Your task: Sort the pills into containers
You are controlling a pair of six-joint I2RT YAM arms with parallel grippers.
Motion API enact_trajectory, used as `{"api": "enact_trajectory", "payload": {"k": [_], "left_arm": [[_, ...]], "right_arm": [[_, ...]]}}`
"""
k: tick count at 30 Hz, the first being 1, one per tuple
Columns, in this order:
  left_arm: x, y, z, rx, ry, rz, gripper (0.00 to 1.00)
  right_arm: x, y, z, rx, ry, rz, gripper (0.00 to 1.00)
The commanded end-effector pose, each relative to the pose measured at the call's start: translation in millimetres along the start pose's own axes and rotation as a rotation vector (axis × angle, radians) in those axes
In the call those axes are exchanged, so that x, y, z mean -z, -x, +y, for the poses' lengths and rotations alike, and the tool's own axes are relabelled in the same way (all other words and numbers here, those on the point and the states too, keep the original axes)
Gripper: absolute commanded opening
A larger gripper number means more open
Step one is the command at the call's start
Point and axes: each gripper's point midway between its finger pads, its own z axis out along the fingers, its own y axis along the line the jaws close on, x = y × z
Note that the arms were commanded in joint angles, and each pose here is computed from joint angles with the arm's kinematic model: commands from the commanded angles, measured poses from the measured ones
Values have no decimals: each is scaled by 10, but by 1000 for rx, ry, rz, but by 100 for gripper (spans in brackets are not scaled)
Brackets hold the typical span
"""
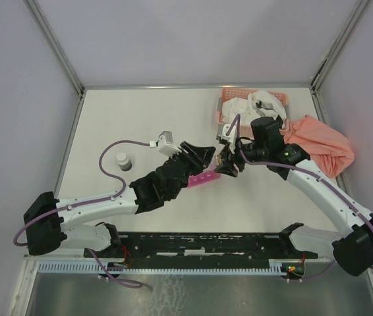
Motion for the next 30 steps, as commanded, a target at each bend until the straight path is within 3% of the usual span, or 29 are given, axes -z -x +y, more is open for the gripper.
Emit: {"api": "enact_trajectory", "payload": {"k": [1, 4, 14, 18, 23, 24, 25, 28, 30], "left_arm": [[24, 103, -264, 60, -82, -25, 14], [74, 108, -337, 1, -157, -22, 3], [474, 72, -565, -320, -591, 81, 3], [679, 69, -664, -368, -825, 120, 3], [728, 52, -731, -373, -907, 131, 3], [715, 77, -724, -368, -898, 123, 5], [693, 120, -706, -358, -876, 106, 14], [624, 296, -578, -332, -771, 34, 57], [566, 456, -435, -303, -660, -28, 77]], "right_arm": [[44, 276, -47, 42, -14, -59, 3], [27, 303, 5, 12, 22, -72, 3], [58, 498, 235, -213, 248, -188, 2], [70, 569, 257, -295, 317, -239, 2], [67, 591, 258, -323, 345, -257, 2], [68, 590, 253, -321, 342, -257, 2], [69, 586, 253, -318, 341, -256, 2], [80, 567, 245, -294, 324, -251, 2], [96, 555, 237, -270, 306, -245, 2]]}}
